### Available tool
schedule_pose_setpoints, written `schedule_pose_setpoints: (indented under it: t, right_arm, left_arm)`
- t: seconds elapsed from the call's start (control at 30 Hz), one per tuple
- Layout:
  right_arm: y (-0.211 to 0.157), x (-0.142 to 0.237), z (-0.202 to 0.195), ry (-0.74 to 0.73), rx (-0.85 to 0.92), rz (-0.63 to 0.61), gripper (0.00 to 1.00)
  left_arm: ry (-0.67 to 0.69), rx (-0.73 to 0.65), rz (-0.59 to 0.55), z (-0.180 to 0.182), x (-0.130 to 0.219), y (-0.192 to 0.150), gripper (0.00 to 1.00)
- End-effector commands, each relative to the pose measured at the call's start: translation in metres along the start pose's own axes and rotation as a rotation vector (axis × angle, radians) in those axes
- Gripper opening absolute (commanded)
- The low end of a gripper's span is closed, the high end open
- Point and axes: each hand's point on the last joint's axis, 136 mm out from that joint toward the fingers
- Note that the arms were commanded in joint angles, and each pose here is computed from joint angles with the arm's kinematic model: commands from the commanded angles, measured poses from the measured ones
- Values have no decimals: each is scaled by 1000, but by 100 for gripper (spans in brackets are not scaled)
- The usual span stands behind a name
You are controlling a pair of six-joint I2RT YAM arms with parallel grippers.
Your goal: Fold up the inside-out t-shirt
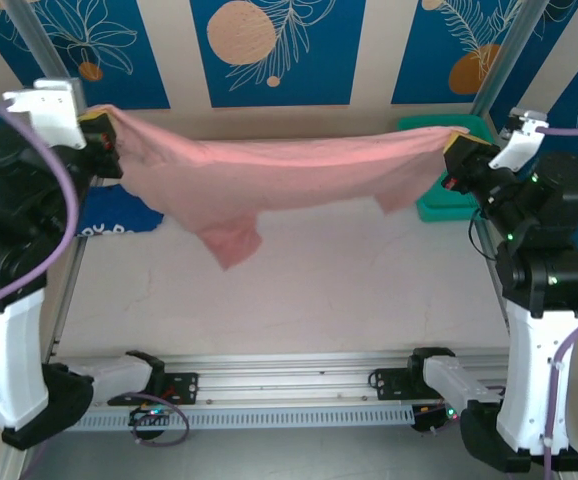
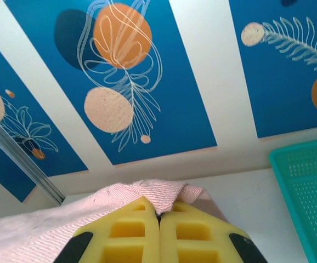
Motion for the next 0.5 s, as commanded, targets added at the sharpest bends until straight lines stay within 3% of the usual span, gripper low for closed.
schedule_pose_setpoints:
  t: [0.0, 0.27, 0.37, 0.47]
  right_arm:
    - [25, 41, 13, 11, 46, -90, 0]
    - [51, 109, 33, 34, 66, -206, 0]
    - [61, 120, 36, 32, 75, -238, 0]
    - [68, 116, 33, 14, 85, -246, 0]
  left_arm:
    - [-79, 56, -109, -3, 46, 30, 0]
    - [-202, 108, -214, -7, 115, 55, 0]
    - [-204, 104, -233, -9, 116, 65, 0]
    - [-144, 89, -215, -8, 91, 69, 0]
Point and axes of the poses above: each hand's point on the last joint's axis, 136 mm out from that joint toward the fingers, its own x axis back along the fingers, its own z axis along the line the jaws close on, y = z × x, and after that the axes turned 15 degrees about x, right-handed
